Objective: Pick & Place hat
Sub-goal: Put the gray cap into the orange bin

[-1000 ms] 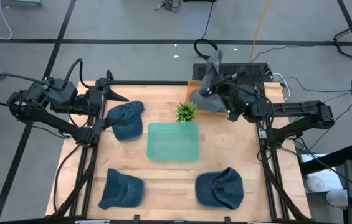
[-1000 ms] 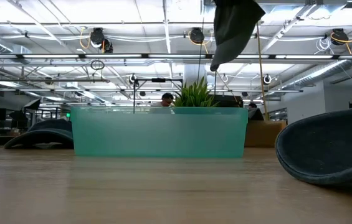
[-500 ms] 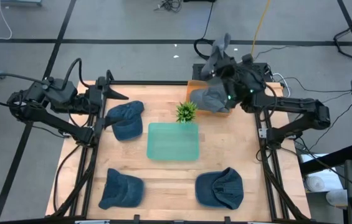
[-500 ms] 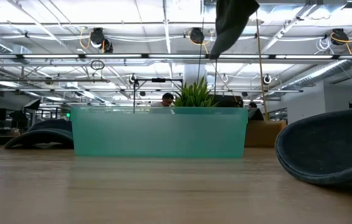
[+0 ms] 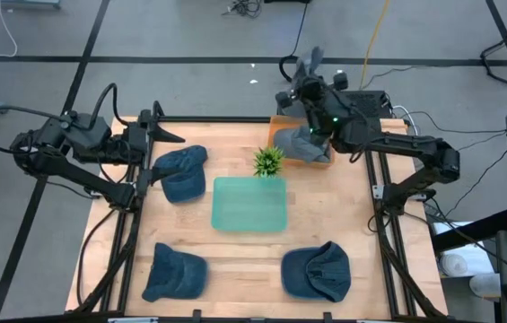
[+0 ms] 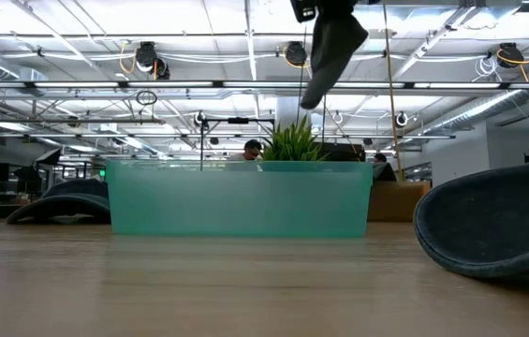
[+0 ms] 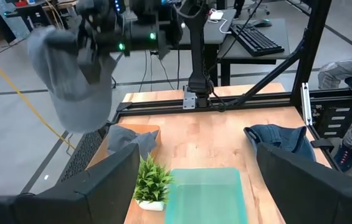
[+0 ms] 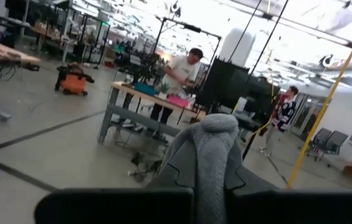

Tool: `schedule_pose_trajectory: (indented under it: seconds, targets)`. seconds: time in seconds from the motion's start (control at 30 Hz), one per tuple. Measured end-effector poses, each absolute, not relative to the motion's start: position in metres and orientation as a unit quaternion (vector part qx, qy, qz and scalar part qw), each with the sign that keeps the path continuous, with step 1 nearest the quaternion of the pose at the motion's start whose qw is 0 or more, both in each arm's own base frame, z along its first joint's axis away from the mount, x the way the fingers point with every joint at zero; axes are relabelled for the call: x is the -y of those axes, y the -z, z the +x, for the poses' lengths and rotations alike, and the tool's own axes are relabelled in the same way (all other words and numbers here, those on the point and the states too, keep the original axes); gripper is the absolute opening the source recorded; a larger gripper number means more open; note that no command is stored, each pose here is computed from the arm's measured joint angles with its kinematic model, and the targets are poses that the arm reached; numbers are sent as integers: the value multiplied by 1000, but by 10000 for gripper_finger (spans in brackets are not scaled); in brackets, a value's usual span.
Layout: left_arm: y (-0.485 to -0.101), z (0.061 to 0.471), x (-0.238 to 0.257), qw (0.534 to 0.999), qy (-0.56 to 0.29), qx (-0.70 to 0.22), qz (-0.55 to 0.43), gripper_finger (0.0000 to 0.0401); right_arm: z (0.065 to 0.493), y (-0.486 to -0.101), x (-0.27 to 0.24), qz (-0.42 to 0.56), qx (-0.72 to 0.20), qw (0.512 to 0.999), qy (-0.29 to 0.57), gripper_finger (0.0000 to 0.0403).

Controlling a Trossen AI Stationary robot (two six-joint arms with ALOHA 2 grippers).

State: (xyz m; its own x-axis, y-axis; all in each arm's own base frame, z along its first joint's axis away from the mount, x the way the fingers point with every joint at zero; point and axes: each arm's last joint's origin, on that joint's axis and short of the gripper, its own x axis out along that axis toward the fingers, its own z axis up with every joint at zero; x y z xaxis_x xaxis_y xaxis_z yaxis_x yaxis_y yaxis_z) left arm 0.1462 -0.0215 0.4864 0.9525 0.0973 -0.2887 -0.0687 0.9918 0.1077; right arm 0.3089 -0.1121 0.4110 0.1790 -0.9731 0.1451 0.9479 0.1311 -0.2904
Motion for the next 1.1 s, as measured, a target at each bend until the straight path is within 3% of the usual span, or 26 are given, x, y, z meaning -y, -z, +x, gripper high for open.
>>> schedule_pose_trajectory:
  seconds: [0.67,1.1]
  targets:
    - [-486,146,22,986,-42,-151,48,333,300,-297,124,-67,-63,762,641,0]
    - [-481,160,24,983,-41,-169,56,333,332,-235,123,-28,-64,784,616,0]
